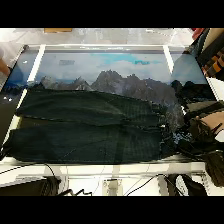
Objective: Fold the clothes and pants, and hang the long-sleeved shirts on hangers.
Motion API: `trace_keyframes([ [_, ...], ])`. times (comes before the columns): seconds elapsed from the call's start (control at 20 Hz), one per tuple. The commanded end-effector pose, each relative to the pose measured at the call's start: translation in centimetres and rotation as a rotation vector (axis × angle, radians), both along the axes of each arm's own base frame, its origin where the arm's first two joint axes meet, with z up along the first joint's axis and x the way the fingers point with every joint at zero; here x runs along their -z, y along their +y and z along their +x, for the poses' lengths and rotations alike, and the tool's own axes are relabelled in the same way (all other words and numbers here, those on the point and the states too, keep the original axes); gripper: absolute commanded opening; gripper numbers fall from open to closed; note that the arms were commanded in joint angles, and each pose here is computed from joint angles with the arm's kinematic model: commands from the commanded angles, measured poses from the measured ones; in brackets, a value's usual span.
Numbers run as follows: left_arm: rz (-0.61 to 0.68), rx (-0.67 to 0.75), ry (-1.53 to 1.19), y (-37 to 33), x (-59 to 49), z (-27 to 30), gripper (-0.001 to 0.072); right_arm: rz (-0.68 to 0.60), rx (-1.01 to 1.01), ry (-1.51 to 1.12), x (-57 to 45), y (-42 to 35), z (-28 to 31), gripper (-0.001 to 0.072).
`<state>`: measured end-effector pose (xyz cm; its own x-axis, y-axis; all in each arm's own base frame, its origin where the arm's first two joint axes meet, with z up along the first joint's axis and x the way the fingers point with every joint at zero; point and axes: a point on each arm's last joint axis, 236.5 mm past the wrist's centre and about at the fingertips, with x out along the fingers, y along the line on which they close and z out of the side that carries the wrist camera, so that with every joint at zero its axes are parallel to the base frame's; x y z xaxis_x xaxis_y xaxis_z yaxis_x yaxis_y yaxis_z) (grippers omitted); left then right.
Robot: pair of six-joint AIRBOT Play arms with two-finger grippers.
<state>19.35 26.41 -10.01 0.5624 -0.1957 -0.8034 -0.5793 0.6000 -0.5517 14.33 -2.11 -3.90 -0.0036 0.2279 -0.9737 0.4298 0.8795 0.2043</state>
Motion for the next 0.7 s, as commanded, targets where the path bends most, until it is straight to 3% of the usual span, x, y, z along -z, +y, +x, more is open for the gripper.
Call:
trace_keyframes([
  [0.0,0.0,0.001,0.0,0.0,0.0,0.0,0.0032,-0.014,0.057,0.053,3.0,-0.3,-0.9,0.0411],
  [0.45,0.0,0.0,0.0,0.0,0.0,0.0,0.0032,0.047,0.102,0.15,6.2,-0.6,-0.5,0.0407],
  [0.55,0.0,0.001,0.0,0.0,0.0,0.0,0.0031,0.056,0.17,0.065,6.6,-1.2,1.6,0.0349],
  [0.65,0.0,0.001,0.0,0.0,0.0,0.0,0.0031,0.038,0.219,0.002,6.8,-2.1,3.0,0.0337],
])
